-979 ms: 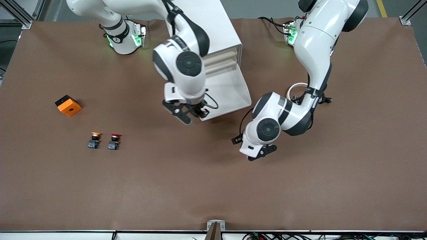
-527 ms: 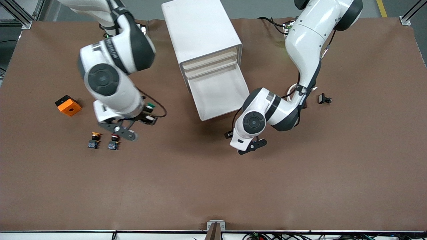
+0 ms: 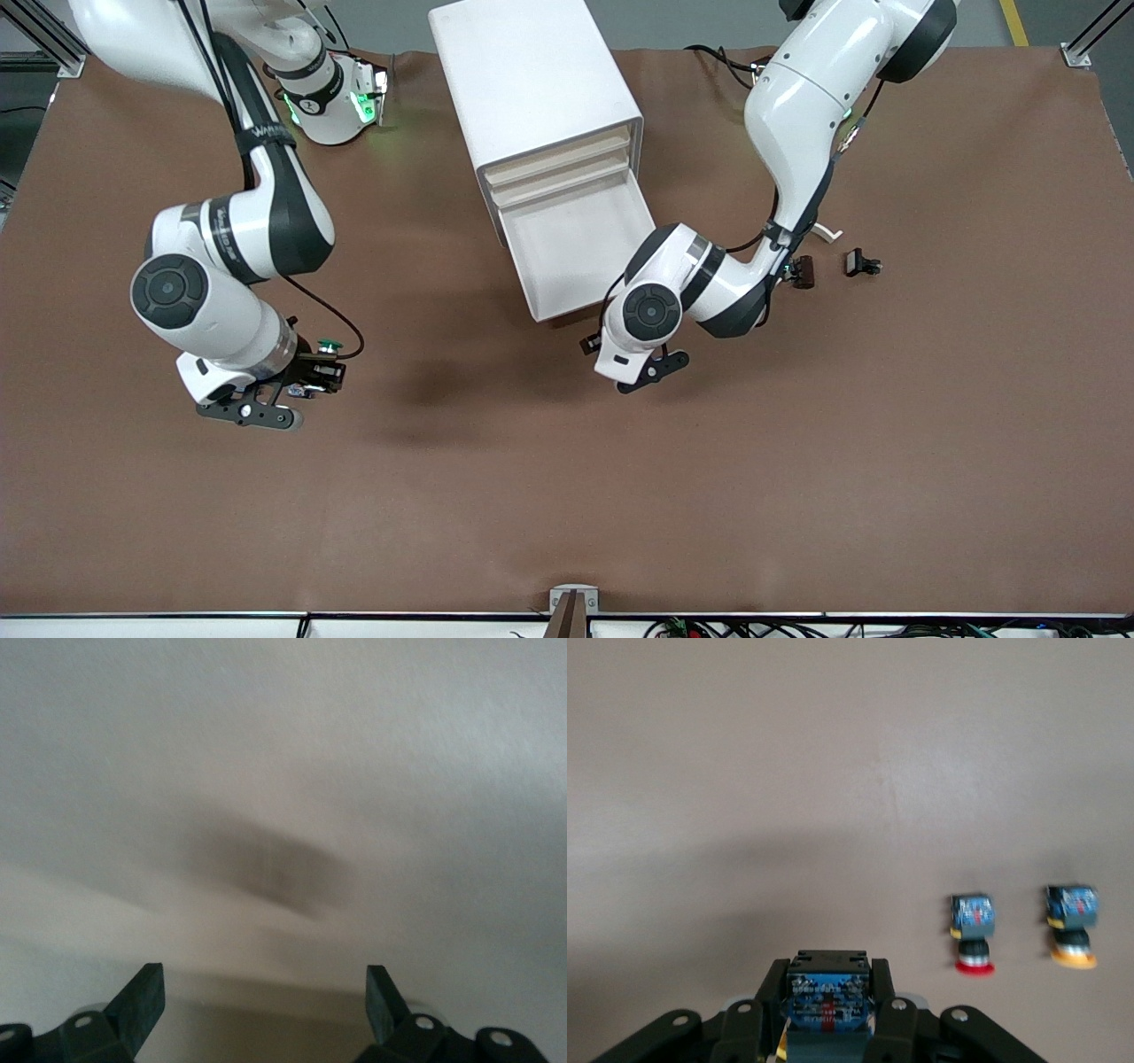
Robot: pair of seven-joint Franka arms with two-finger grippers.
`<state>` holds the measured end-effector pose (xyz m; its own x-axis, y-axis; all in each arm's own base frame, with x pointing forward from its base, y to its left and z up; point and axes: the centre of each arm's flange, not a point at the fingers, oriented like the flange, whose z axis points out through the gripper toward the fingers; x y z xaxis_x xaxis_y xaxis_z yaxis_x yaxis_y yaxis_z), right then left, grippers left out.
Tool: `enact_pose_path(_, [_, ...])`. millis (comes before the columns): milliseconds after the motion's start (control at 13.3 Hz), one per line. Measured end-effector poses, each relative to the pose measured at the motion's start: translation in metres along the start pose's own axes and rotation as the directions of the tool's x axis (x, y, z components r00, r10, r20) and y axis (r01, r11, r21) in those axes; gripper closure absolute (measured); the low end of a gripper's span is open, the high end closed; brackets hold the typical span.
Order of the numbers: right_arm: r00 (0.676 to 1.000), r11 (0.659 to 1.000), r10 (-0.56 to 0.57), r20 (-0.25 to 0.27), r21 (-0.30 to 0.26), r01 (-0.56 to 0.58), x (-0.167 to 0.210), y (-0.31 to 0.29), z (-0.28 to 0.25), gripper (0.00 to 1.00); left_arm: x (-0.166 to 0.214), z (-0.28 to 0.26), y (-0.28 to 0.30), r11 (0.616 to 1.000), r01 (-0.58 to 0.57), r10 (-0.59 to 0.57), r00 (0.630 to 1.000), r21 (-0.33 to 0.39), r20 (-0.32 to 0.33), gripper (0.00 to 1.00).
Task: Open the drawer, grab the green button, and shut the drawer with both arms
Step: 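Push the drawer shut with the left gripper while the right gripper carries the button, then lower the green button beside the red button with the right gripper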
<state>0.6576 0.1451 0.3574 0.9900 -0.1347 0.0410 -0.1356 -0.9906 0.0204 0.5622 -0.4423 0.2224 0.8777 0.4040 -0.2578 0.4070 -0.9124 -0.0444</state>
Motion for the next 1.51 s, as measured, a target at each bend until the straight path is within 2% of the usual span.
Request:
enact_pose_path(452, [0.999,1.0,-0.025,-0.029,0.015,0.025,-0.008,-0.007,0.099,0.59,-0.034,0.011,0.012,1.0,-0.007,0.006,0.999,0.007,0.045,0.0])
enact_pose_path(603, [1.0,1.0,-0.026,-0.017,0.011,0.026,-0.012,-0.005,0.121,0.59,-0.039,0.015,0.012,1.0,-0.003,0.002,0.998,0.016,0.055,0.0])
enact_pose_path(904, [1.0,1.0,-0.021,0.001,0.003,0.021,-0.016,-0.001,0.138,0.59,-0.051,0.022,0.013,1.0,-0.001,-0.001,0.995,0.016,0.097,0.0])
enact_pose_path(1507, [1.0,1.0,-0.004,-0.029,0.014,0.005,-0.029,0.02,0.164,0.59,-0.097,0.033,0.025,0.997,0.066,-0.071,0.985,0.041,0.158,0.0])
